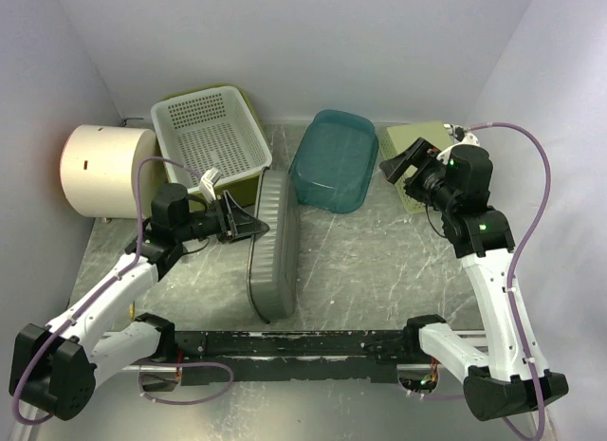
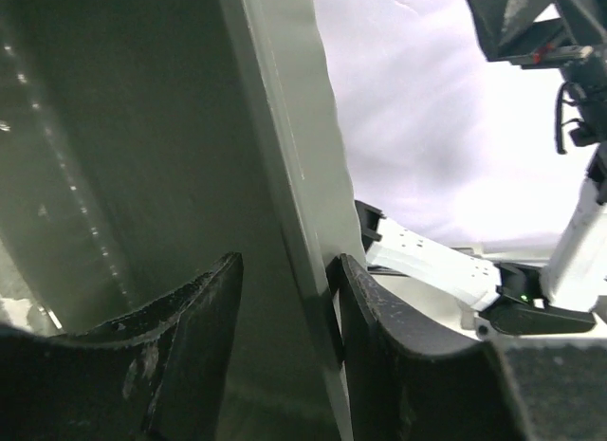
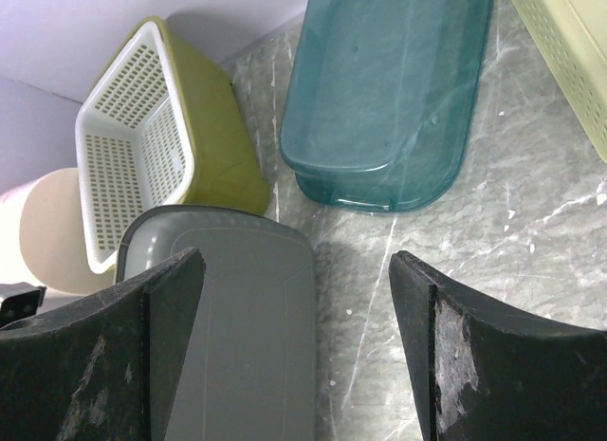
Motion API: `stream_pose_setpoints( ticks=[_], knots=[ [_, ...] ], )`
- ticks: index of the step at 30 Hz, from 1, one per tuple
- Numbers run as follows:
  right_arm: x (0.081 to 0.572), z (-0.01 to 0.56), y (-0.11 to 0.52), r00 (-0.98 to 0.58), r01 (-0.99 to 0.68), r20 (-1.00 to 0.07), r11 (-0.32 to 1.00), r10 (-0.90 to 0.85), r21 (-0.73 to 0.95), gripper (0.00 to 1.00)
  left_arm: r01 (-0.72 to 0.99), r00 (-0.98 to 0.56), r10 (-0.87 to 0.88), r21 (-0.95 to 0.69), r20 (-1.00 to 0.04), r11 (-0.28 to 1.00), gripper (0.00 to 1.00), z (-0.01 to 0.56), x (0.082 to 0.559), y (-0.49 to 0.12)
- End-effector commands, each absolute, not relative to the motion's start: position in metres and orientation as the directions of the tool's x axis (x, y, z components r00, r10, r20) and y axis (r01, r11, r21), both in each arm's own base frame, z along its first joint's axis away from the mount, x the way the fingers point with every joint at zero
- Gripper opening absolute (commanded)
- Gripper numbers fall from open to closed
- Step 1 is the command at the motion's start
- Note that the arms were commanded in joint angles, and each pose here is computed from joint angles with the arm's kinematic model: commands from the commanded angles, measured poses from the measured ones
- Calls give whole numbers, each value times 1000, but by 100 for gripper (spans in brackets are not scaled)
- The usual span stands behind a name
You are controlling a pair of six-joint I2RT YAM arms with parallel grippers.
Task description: Turn the large container upside down
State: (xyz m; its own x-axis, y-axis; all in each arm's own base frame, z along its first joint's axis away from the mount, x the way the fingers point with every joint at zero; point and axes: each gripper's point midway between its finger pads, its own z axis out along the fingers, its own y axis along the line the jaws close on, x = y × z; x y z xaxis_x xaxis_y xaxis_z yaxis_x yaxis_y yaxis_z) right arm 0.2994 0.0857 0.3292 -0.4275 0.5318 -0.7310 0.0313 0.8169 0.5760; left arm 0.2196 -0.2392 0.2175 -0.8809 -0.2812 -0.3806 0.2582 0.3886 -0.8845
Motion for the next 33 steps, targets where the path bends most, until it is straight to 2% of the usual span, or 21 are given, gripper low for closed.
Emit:
stream_pose_setpoints(
  ticks=[1, 8, 15, 24, 30, 33],
  knots=[
    [298, 345, 87, -401, 4, -736, 805, 545, 594, 79, 79, -935, -302, -939, -186, 334, 7, 179, 202, -243],
    [297, 343, 86, -402, 15, -732, 804, 549, 595, 79, 186, -930, -272, -954, -248, 235, 7, 230, 201, -281],
    [295, 342, 87, -402, 12, -727, 797, 557, 604, 79, 188, -947, -235, -972, -217, 139, 7, 238, 186, -317],
    [294, 342, 88, -406, 10, -724, 795, 557, 606, 79, 271, -955, -103, -959, -278, 81, 7, 256, 172, -386],
    [291, 343, 84, -399, 21, -732, 804, 552, 595, 79, 303, -950, -48, -947, -309, 103, 7, 252, 172, -413],
    [289, 345, 83, -393, 22, -736, 806, 552, 592, 79, 309, -949, -45, -950, -311, 41, 7, 264, 170, -418]
  ],
)
